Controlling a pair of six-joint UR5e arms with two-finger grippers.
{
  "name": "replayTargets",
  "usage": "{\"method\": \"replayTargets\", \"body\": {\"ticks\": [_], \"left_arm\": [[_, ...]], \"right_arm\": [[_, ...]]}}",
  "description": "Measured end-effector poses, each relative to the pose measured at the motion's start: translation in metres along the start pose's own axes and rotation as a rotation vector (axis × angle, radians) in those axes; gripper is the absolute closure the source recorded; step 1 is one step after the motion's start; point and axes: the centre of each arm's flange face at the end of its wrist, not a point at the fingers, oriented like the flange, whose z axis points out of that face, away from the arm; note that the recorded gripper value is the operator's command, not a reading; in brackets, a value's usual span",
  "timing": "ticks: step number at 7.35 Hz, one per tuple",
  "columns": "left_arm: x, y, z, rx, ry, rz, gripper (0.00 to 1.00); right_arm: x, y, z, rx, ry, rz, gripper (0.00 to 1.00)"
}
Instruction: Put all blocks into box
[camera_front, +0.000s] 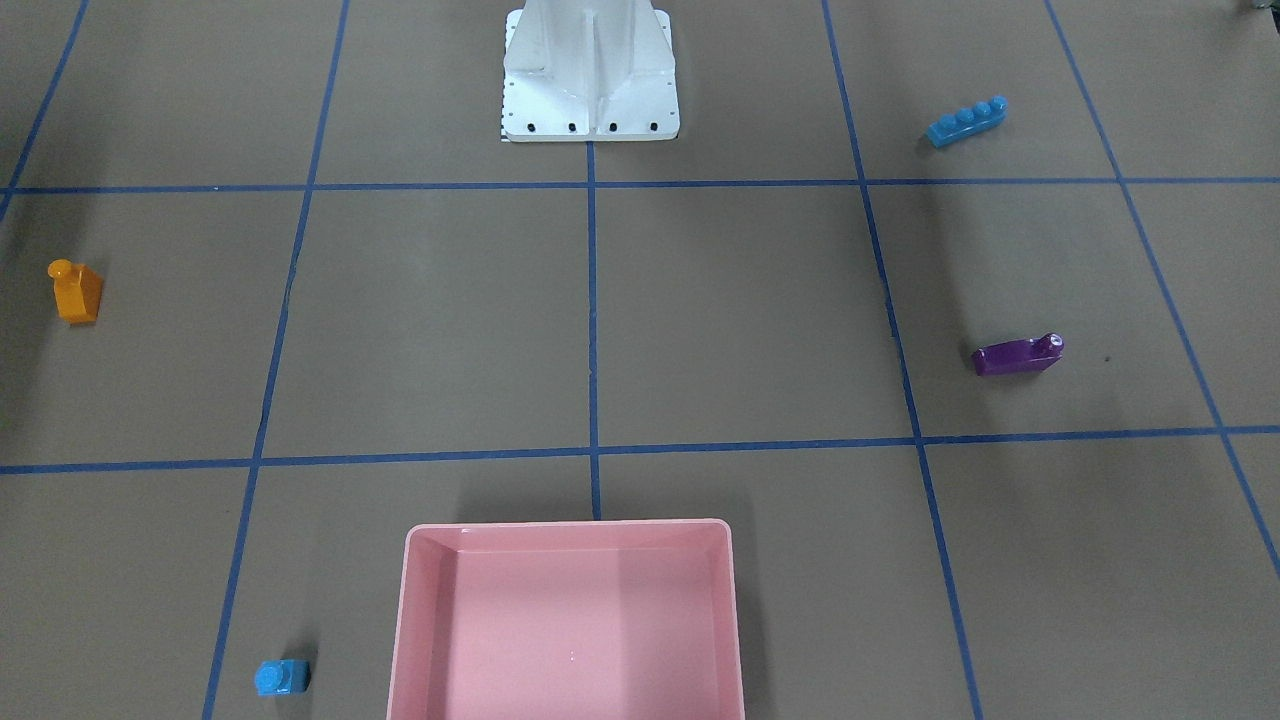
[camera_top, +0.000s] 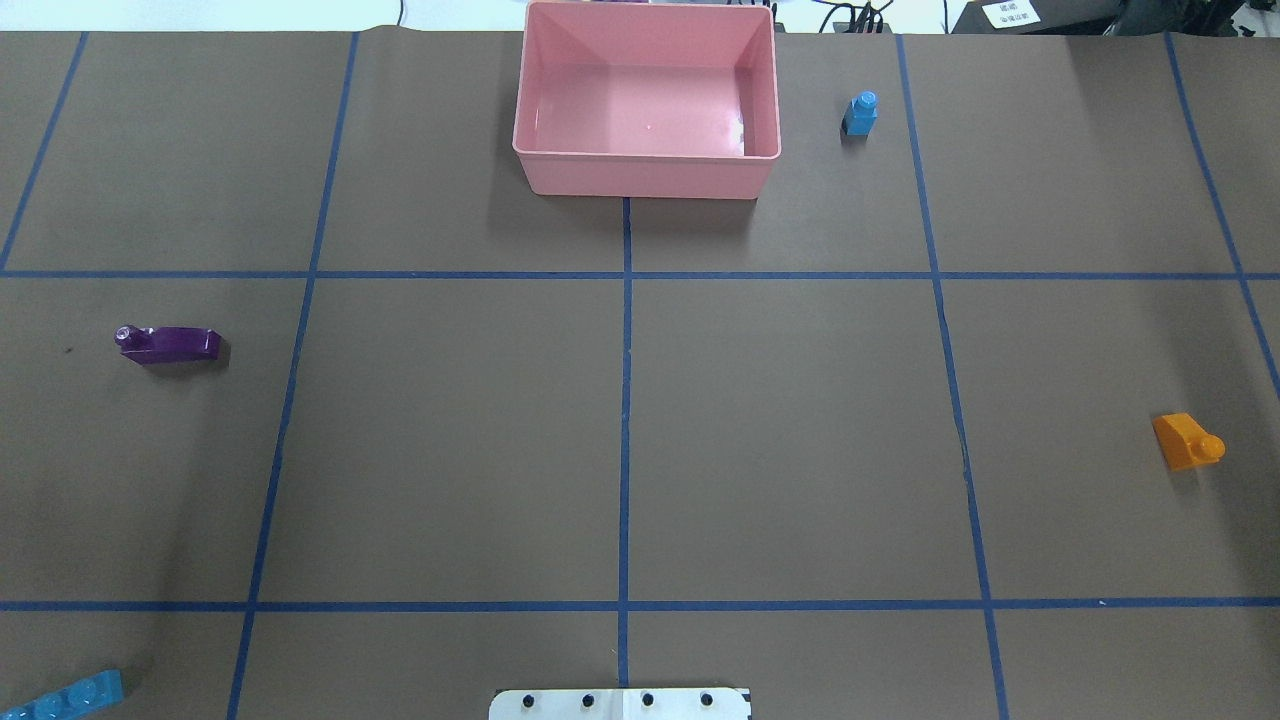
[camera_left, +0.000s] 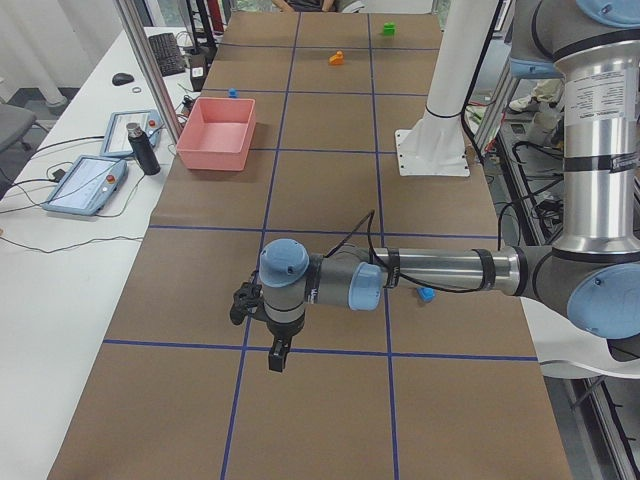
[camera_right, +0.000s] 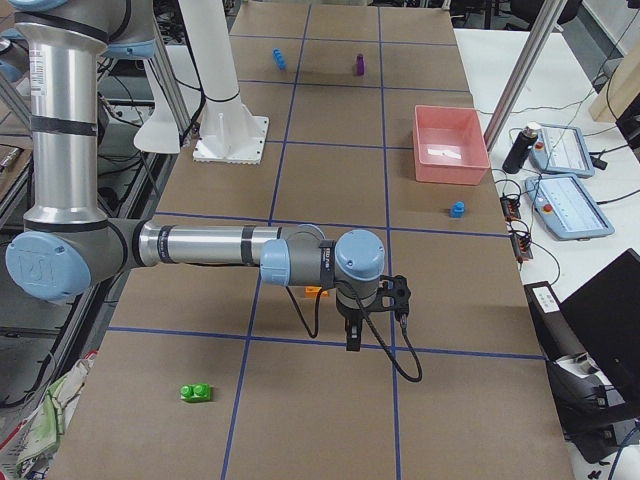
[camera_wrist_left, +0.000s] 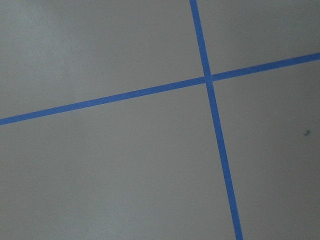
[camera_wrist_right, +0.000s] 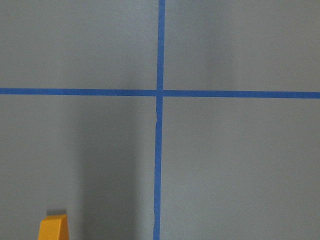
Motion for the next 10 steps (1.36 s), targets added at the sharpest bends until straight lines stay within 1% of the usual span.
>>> {"method": "replayTargets", "body": {"ticks": [3,5,6,7,8,9,10], "left_arm": [[0.004,-0.003,-0.004,0.009,-0.002,0.007,0.0],[0.013,-0.013,-0.01,0.042,0.002,0.041,0.0],[0.019,-0.017,-0.012,0.063,0.023,0.056,0.0],[0.026,-0.022,-0.016,0.08,0.055,0.068,0.0],[0.031,-0.026,-0.019,0.091,0.075,0.077,0.0],[0.035,-0.031,-0.021,0.097,0.083,0.086,0.0],[0.04,-0.036,-0.022,0.1,0.087,0.095,0.0]], "right_arm": [[-0.01,-0.008,-0.009,0.02,-0.002,-0.022,0.0],[-0.028,-0.02,-0.015,0.046,-0.014,-0.063,0.0],[-0.041,-0.031,-0.015,0.053,-0.023,-0.091,0.0],[-0.055,-0.036,-0.006,0.039,-0.041,-0.117,0.0],[-0.075,-0.038,0.011,0.013,-0.068,-0.158,0.0],[-0.102,-0.038,0.032,-0.016,-0.088,-0.194,0.0],[-0.136,-0.036,0.053,-0.038,-0.089,-0.202,0.0]]}}
